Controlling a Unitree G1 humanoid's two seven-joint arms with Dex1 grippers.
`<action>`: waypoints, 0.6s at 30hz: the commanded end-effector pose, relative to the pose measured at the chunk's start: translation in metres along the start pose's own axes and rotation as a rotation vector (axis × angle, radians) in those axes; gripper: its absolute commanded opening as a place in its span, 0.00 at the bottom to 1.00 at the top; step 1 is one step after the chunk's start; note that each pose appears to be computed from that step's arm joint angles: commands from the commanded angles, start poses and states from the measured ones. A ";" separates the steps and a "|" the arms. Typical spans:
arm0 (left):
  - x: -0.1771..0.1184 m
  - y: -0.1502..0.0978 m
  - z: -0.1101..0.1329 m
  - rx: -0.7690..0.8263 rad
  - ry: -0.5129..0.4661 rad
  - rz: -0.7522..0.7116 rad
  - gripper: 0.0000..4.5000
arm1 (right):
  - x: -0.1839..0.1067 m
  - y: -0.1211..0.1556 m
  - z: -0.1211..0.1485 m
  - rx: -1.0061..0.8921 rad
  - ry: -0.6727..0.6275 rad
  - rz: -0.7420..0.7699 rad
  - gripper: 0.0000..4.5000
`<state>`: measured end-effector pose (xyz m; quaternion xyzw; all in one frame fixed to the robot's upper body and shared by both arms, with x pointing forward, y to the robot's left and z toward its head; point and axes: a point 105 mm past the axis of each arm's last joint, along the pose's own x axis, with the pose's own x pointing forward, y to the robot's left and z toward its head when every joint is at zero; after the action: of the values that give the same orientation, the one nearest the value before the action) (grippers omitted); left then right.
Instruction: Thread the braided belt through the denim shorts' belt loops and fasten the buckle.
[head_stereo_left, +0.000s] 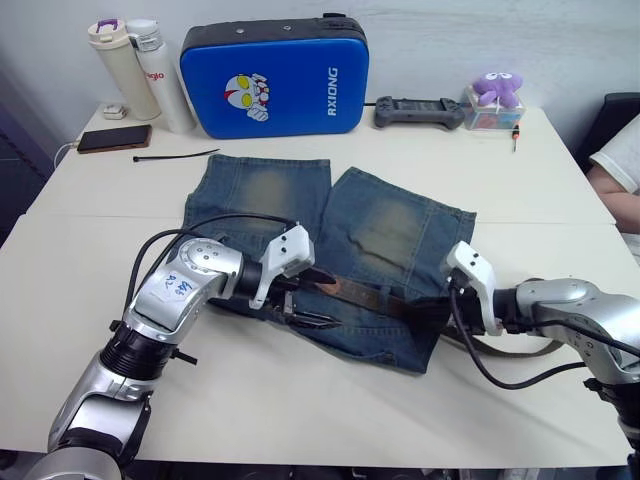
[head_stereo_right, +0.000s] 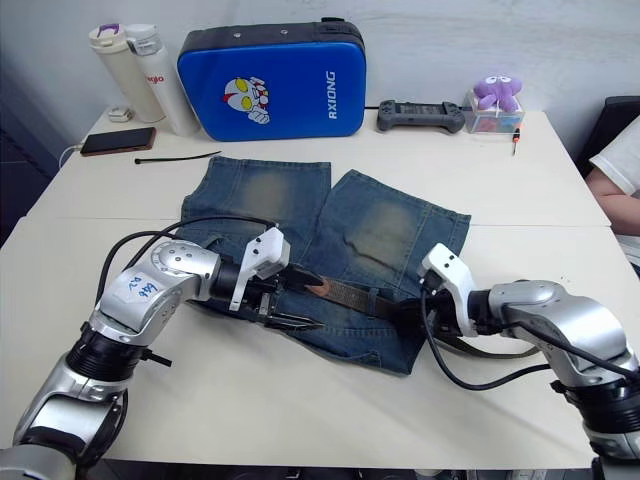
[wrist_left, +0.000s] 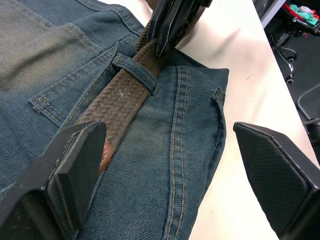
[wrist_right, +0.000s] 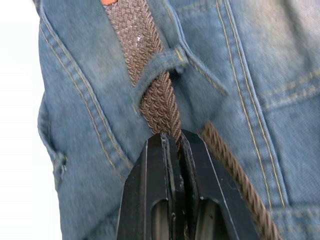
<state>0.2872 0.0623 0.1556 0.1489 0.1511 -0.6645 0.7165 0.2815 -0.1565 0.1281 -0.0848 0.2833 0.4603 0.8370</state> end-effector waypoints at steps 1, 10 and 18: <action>-0.009 0.001 0.011 0.043 -0.024 0.007 1.00 | -0.004 -0.002 0.012 -0.045 -0.035 -0.044 0.18; -0.030 0.005 0.013 0.049 -0.020 -0.014 1.00 | -0.038 0.012 0.036 -0.194 -0.071 -0.038 0.99; -0.074 0.002 0.006 0.067 -0.012 -0.047 1.00 | -0.024 0.069 0.031 -0.570 0.009 0.151 0.99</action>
<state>0.2886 0.1180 0.1809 0.1579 0.1480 -0.6778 0.7026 0.2409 -0.1369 0.1801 -0.2697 0.1697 0.5504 0.7717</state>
